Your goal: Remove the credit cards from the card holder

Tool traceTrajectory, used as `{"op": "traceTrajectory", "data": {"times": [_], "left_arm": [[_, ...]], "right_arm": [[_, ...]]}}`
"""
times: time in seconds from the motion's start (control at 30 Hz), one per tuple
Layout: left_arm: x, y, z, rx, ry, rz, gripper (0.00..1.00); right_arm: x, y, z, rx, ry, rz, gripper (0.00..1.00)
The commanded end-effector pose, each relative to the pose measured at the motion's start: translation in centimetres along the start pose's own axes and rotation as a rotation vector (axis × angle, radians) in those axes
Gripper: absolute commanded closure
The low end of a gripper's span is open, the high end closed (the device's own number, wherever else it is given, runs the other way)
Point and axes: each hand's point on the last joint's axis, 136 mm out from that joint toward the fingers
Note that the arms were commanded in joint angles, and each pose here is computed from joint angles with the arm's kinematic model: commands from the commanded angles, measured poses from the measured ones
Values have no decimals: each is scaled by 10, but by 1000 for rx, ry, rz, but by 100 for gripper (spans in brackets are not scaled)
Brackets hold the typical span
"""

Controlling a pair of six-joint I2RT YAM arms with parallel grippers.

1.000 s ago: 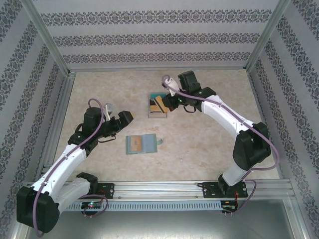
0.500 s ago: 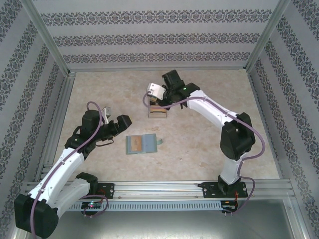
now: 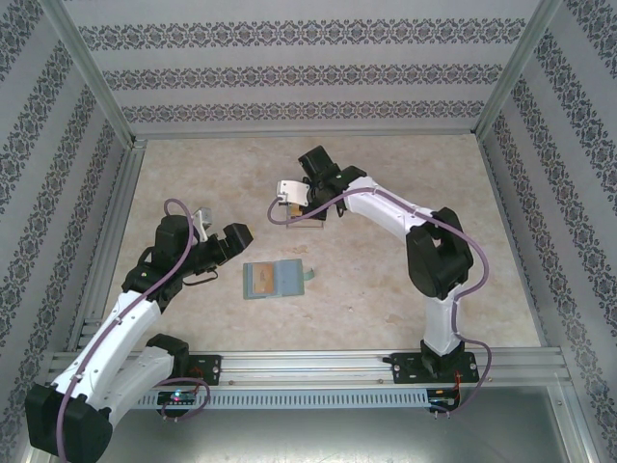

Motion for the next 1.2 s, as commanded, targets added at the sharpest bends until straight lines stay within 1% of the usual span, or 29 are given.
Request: {"op": "traceTrajectory", "data": {"times": [0.0,0.2,0.3,0.5,0.53,0.6,0.77,0.87,0.97,1.1,1.17], "left_arm": [[2,-6,9,4,30,14,1],[2,-8,12,8,34,17,1],[2,-9,12,9,37,19,1],[1,-9,12,12,32,18,1],[1,-10,12,11,31,19,1],[1,-10,13,13,32,19,1],[0,-10,13,12,30,20,1],[-1,-11,14,17,32,23,1],[-5,-14,19,35,42,33,1],[-16,-22,32,71,77,72,1],[-21,-27,38,85,93,99,4]], "right_arm": [[-9,-3,-5,23,-4,19,100],[-23,-11,-3,17,4,43,99],[-30,-14,-9,5,-30,55,90],[-35,-16,-26,-26,-112,74,86],[-35,-16,-29,-30,-127,76,84],[-36,-16,-32,-45,-137,77,78],[-36,-15,-34,-64,-152,75,73],[-28,-9,-40,-116,-176,55,72],[-10,0,-44,-202,-182,8,72],[22,16,-36,-377,-137,-83,73],[36,21,-26,-497,-75,-131,74]]}}
Point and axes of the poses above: each hand's point on the last joint's axis, 136 mm out from that joint toward the fingers, its own x axis back along the fingers, its own z axis along the line the jaws close on, y = z × x, and after that the axes turned 10 degrees about -x, right-handed
